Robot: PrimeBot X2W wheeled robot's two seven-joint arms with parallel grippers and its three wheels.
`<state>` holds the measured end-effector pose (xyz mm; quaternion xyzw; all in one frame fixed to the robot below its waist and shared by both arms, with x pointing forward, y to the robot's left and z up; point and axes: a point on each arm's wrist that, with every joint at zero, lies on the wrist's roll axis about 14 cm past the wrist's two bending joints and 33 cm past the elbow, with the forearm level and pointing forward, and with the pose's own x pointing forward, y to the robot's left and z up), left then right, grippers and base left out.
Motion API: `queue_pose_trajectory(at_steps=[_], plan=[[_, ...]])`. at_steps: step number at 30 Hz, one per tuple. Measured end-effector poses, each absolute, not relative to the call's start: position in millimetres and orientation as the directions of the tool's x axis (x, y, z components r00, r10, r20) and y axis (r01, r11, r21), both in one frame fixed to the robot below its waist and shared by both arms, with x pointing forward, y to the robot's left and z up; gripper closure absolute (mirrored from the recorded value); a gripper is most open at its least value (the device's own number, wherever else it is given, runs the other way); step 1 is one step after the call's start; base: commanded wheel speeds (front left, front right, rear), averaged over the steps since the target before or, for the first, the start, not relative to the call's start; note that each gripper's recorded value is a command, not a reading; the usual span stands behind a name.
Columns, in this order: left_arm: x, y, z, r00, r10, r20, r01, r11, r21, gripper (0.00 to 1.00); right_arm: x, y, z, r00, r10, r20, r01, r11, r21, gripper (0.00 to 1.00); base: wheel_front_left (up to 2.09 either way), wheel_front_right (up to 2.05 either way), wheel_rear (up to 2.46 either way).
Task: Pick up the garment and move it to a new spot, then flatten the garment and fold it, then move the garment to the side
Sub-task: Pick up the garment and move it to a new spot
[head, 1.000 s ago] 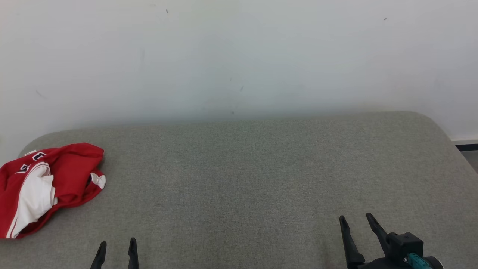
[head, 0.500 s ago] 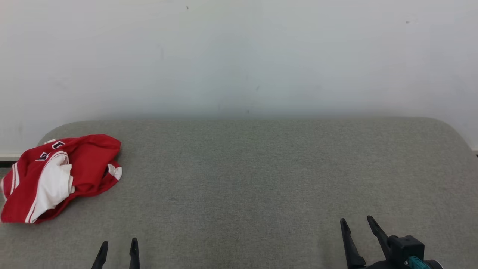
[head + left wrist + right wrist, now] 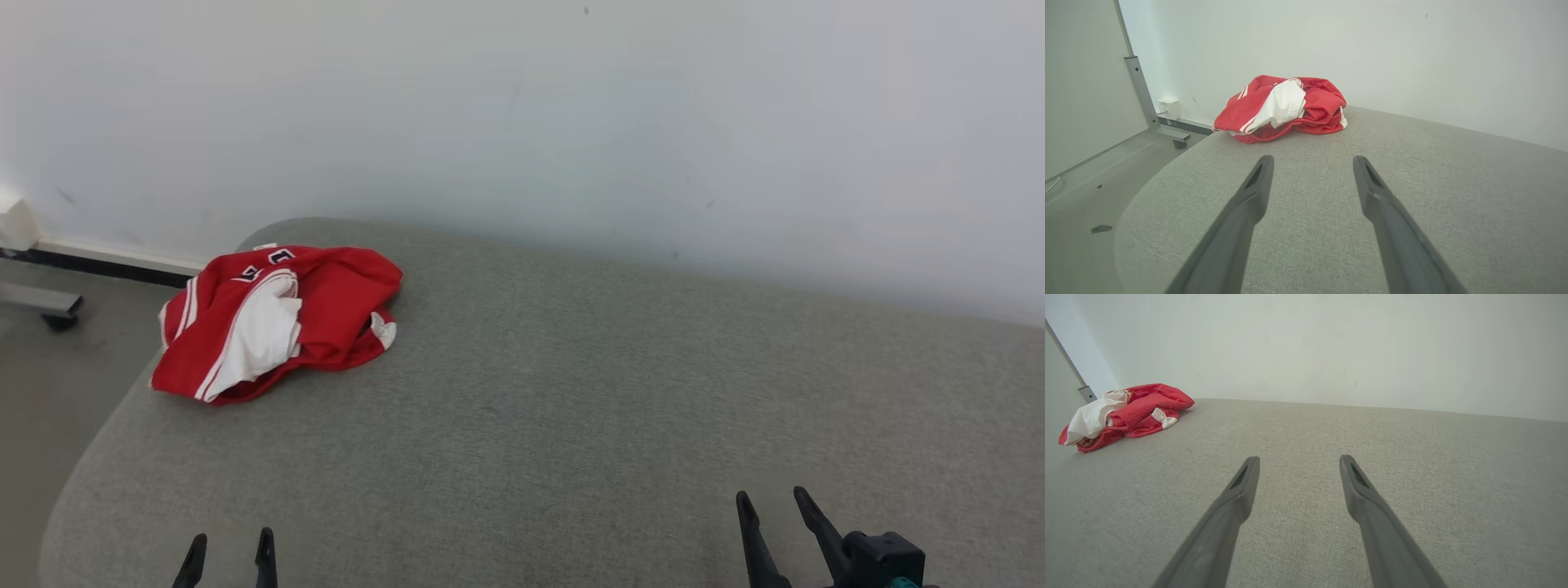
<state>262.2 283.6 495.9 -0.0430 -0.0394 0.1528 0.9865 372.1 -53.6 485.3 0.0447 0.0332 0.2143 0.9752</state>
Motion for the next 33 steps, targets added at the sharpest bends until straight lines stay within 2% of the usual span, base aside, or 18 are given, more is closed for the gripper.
queue_pose_trajectory(at_steps=[14, 24, 33], plan=[[192.0, 336.2, 491.0, 0.848, 0.527, 0.052, -0.521, 0.848, -0.096, 0.00, 377.5, 40.0, 487.8, 0.767, 0.641, -0.043, -0.635, 0.766, 0.101, 0.00, 0.00, 0.00, 0.00], [183.1, 340.9, 488.0, 0.830, 0.556, 0.039, -0.551, 0.829, -0.100, 0.00, 381.4, 51.4, 483.2, 0.748, 0.662, -0.049, -0.655, 0.748, 0.105, 0.00, 0.00, 0.00, 0.00], [194.1, 349.0, 491.2, 0.852, 0.524, 0.015, -0.521, 0.849, -0.092, 0.00, 380.7, 50.5, 477.4, 0.749, 0.660, -0.058, -0.652, 0.749, 0.117, 0.00, 0.00, 0.00, 0.00]])
